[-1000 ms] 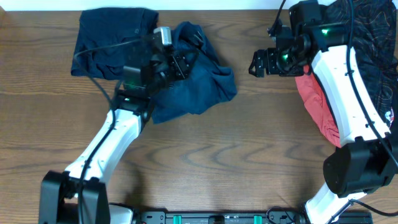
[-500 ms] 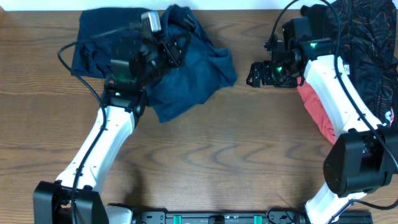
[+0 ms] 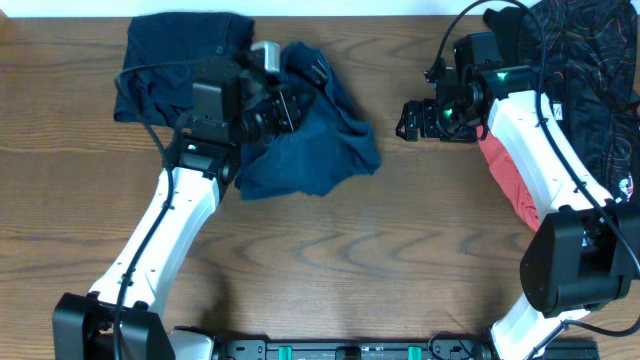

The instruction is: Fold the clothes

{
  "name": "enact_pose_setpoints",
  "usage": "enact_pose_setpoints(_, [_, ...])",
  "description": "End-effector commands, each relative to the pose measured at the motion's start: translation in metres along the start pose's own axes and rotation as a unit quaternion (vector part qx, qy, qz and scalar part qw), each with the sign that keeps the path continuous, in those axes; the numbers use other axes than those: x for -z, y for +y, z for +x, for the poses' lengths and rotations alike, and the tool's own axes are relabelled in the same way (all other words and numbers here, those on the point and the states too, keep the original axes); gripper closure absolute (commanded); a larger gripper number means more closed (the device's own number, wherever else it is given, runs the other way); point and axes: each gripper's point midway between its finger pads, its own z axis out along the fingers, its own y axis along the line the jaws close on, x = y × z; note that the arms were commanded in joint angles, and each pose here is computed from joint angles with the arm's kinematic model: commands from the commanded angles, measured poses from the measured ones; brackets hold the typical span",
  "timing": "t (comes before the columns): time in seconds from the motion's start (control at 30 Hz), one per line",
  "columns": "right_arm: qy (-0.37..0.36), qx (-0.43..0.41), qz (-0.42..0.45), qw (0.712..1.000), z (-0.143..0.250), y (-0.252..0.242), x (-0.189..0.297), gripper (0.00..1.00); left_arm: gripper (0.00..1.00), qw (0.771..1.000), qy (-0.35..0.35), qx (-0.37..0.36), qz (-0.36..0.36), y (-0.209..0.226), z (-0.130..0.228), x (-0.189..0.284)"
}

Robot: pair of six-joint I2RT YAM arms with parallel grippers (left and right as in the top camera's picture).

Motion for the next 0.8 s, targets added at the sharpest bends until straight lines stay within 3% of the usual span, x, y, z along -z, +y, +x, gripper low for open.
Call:
enact_pose_setpoints(0.0, [0.006,-0.012,0.0,1.0,0.002,-0.005,-0.005,0.09,0.94,0.996,-0.008,-0.083,-0.037,0.007,-0.006,0.003])
enact_pose_setpoints(0.2, [0.006,-0.011,0.0,1.0,0.002,-0.005,-0.005,0.09,0.94,0.981,0.037,-0.121,-0.145,0.054,0.016,0.008])
enact_pose_setpoints(0.4, [0.006,-0.011,0.0,1.0,0.002,-0.005,-0.005,0.09,0.93,0.948,0.049,-0.133,-0.287,0.102,0.019,0.031])
enact_pose_setpoints(0.43, [0.006,-0.011,0.0,1.0,0.002,-0.005,-0.005,0.09,0.88,0.942,0.049,-0.132,-0.304,0.107,0.019,0.035])
enact_pose_setpoints(0.47, [0.006,-0.011,0.0,1.0,0.002,-0.005,-0.005,0.09,0.71,0.937,0.05,-0.132,-0.321,0.112,0.02,0.039])
enact_pose_setpoints(0.5, [0.006,-0.011,0.0,1.0,0.002,-0.005,-0.005,0.09,0.48,0.932,0.053,-0.131,-0.335,0.117,0.021,0.042])
enact_pose_setpoints(0.53, [0.006,-0.011,0.0,1.0,0.002,-0.005,-0.005,0.09,0.36,0.928,0.055,-0.131,-0.345,0.12,0.022,0.045])
enact_pose_setpoints(0.6, [0.006,-0.011,0.0,1.0,0.002,-0.005,-0.005,0.08,0.22,0.927,0.064,-0.128,-0.347,0.121,0.026,0.046])
enact_pose_setpoints(0.77, [0.006,-0.011,0.0,1.0,0.002,-0.005,-0.005,0.08,0.0,0.94,0.084,-0.118,-0.309,0.111,0.037,0.04])
